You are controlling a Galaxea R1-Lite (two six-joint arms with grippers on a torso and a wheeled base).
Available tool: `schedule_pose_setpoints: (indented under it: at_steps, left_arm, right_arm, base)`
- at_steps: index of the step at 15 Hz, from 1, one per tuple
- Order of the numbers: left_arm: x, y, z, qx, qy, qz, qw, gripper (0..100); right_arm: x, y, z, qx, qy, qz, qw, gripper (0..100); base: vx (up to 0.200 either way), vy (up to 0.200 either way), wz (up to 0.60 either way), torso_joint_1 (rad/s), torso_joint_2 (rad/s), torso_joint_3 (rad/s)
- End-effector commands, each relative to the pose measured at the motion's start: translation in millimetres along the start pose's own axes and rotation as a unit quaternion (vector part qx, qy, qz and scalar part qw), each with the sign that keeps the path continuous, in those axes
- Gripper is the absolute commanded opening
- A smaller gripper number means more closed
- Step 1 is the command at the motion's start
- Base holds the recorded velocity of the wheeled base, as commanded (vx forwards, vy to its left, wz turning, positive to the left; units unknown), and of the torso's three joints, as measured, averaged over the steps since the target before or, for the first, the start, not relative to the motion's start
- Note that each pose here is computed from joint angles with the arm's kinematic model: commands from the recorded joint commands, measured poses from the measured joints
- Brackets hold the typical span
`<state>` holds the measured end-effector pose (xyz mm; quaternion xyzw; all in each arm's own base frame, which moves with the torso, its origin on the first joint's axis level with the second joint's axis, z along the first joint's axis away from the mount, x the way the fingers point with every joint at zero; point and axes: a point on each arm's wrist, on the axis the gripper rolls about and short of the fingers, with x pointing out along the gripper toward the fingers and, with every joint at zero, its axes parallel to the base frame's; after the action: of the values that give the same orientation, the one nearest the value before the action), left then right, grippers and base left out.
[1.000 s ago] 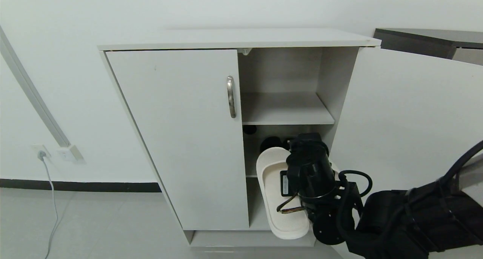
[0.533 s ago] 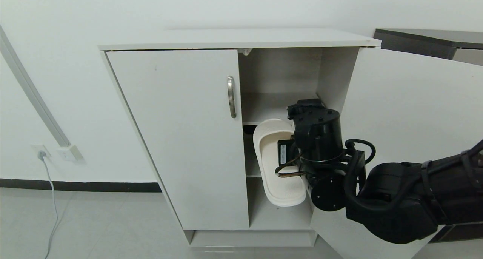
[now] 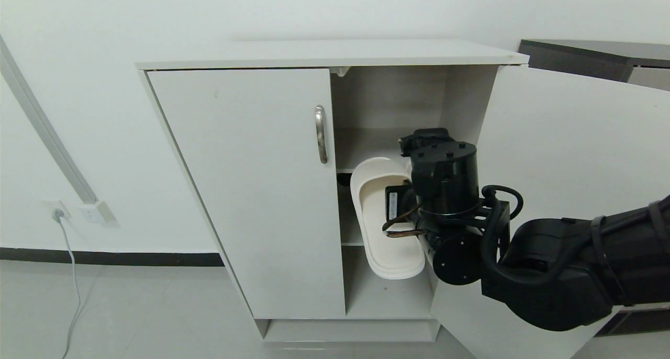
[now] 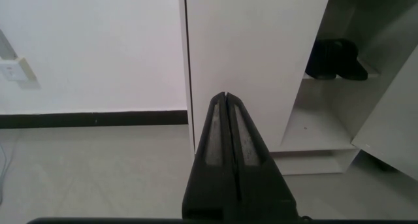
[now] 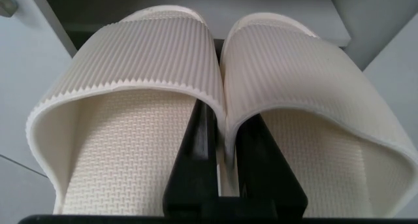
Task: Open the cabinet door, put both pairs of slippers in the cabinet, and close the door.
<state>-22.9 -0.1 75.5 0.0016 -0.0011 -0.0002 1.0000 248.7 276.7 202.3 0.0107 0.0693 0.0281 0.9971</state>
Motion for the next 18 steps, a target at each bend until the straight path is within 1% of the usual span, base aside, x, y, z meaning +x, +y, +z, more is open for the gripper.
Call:
schedule_pose_setpoints:
  at_steps: [1,10,13,18]
  left_arm:
    - [0,0.0,-0.1,0.0,0.001,0.0,1.0,0]
    - [0,0.0,0.1,0.0,0.0,0.0,1.0,0]
    - [0,0.1,0.1,-0.002,0.0,0.002,1.0,0]
    - [0,0.1,0.1,-0.002,0.0,0.002,1.0,0]
  right_arm:
    - [0,0,0,0.0,0.0,0.0,1.0,0]
    - [0,0,-3,-0.004,0.003,0.0,1.0,0]
    - [1,-2,-4,-0.003,0.005,-0.003,1.0,0]
    - [27,-4,-6,0.0,0.008,-0.007,1.0,0]
  base:
    - [0.0,0.0,0.0,0.0,0.0,0.0]
    - [0.2,0.0,0.0,0.001,0.0,0.001]
    - [0.0,0.0,0.0,0.0,0.0,0.0]
    - [0.0,0.0,0.0,0.0,0.0,0.0]
